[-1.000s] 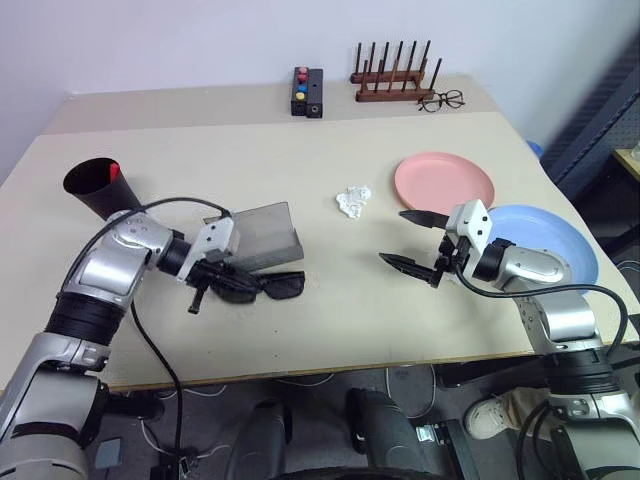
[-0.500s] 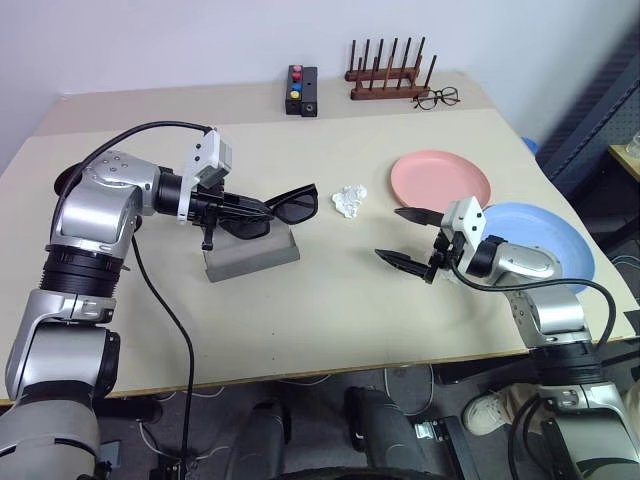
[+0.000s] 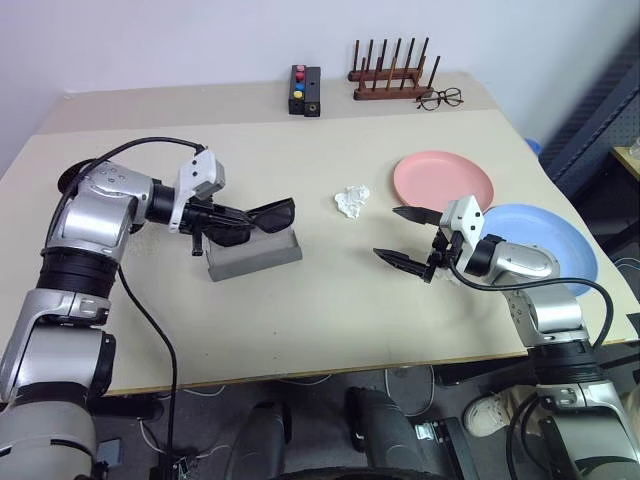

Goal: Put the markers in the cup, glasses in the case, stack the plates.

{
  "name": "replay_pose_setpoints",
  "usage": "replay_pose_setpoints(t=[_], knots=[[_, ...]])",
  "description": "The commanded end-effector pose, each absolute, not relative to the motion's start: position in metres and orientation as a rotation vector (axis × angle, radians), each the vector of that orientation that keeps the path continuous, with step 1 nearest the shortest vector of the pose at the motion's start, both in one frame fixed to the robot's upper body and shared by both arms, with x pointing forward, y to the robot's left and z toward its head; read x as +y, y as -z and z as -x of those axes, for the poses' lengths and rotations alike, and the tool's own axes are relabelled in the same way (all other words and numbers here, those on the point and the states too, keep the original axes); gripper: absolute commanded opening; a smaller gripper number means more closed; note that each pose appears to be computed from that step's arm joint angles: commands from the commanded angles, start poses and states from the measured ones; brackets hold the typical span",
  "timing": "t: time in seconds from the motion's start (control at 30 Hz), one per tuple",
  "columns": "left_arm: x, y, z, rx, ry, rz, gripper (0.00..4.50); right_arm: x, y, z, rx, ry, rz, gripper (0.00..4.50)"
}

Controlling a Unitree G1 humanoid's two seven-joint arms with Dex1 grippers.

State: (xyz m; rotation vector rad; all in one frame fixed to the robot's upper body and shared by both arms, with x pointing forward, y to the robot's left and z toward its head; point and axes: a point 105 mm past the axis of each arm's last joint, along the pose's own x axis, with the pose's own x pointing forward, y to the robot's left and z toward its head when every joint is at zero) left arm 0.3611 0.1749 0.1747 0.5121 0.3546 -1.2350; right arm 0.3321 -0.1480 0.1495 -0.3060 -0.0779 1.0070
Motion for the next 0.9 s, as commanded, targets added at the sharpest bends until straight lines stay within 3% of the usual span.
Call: replay_pose_setpoints(t=[0.03, 0.63, 0.73, 0.9], knots=[[0.175, -0.166, -0.364, 0.365, 1.220, -0.534, 0.02, -0.145, -0.161, -0.329, -0.128, -1.011, 0.321, 4.50], [0.183, -0.143, -0.350, 0.475, 1.287, -0.511, 0.02, -0.150, -0.163, -0.327, -0.127, -0.992, 0.329, 4.50], [0.182, -0.143, -0.348, 0.482, 1.302, -0.512, 0.96, -0.150, -0.162, -0.327, -0.126, -0.993, 0.329, 4.50], [0.182, -0.143, -0.351, 0.452, 1.284, -0.525, 3.42, -0.150, -0.162, -0.327, -0.124, -0.992, 0.329, 4.50]])
